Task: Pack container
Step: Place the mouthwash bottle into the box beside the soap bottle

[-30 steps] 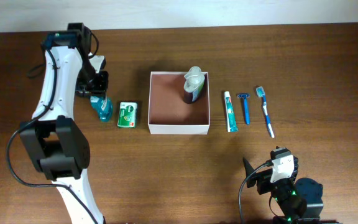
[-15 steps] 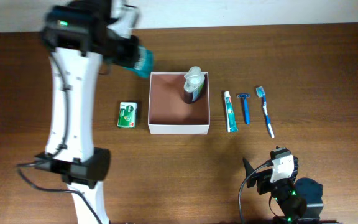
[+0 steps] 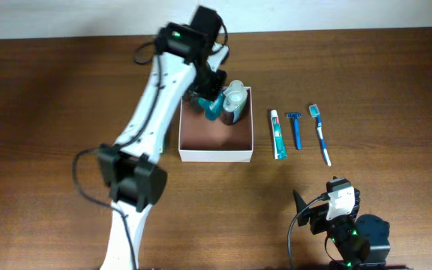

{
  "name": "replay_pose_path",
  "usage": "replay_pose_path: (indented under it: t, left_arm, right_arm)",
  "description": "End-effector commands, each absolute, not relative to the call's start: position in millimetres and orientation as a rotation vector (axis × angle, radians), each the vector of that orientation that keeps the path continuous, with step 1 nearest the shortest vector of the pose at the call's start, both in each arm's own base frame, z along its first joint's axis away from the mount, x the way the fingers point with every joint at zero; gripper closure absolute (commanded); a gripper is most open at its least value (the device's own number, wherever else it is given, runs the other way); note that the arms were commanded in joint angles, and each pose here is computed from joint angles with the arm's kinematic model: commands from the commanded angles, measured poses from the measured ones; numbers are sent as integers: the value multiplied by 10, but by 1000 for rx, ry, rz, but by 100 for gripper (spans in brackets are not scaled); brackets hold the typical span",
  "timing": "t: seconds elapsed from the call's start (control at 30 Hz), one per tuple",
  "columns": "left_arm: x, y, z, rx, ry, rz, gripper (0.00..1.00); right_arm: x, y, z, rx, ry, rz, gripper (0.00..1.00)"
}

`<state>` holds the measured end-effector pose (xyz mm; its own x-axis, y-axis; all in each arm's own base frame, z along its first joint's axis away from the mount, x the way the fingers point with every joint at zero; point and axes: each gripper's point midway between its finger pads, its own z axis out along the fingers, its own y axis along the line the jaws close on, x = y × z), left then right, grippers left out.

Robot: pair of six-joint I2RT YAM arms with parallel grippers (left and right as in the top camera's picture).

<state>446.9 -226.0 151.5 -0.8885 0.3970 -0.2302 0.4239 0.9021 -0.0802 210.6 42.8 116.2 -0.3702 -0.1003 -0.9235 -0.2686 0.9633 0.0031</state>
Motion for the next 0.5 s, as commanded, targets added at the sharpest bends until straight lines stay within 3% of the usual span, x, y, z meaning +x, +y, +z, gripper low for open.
replay_pose_path:
  t: [0.0, 0.1, 0.13, 0.17, 0.2, 0.23, 0.47]
  left_arm:
    - [4488, -2427, 1384, 638, 2856, -204, 78]
    - [4492, -2497, 1294, 657, 2858, -203, 73]
    - [4498, -2507, 1287, 659, 2856, -202, 69]
    - [4505, -2512, 1290, 658, 2852, -204, 58]
    - [4510, -2514, 1297, 658, 2849, -205, 44]
    - [4510, -2515, 1312, 658, 2847, -206, 0]
    - [4372, -2219, 1556, 608, 2917, -181, 0]
  right_arm:
    - [2110, 404, 1149, -247, 1952, 176, 1]
    - [2110, 404, 1149, -247, 1952, 176, 1]
    - [2110, 404, 1149, -247, 1952, 176, 1]
    - [2110, 404, 1148, -247, 1952, 177, 1]
    - [2110, 404, 1149, -247, 1952, 176, 1]
    - [2110, 404, 1149, -247, 1952, 176, 1]
    - [2110, 404, 1149, -247, 1952, 176, 1]
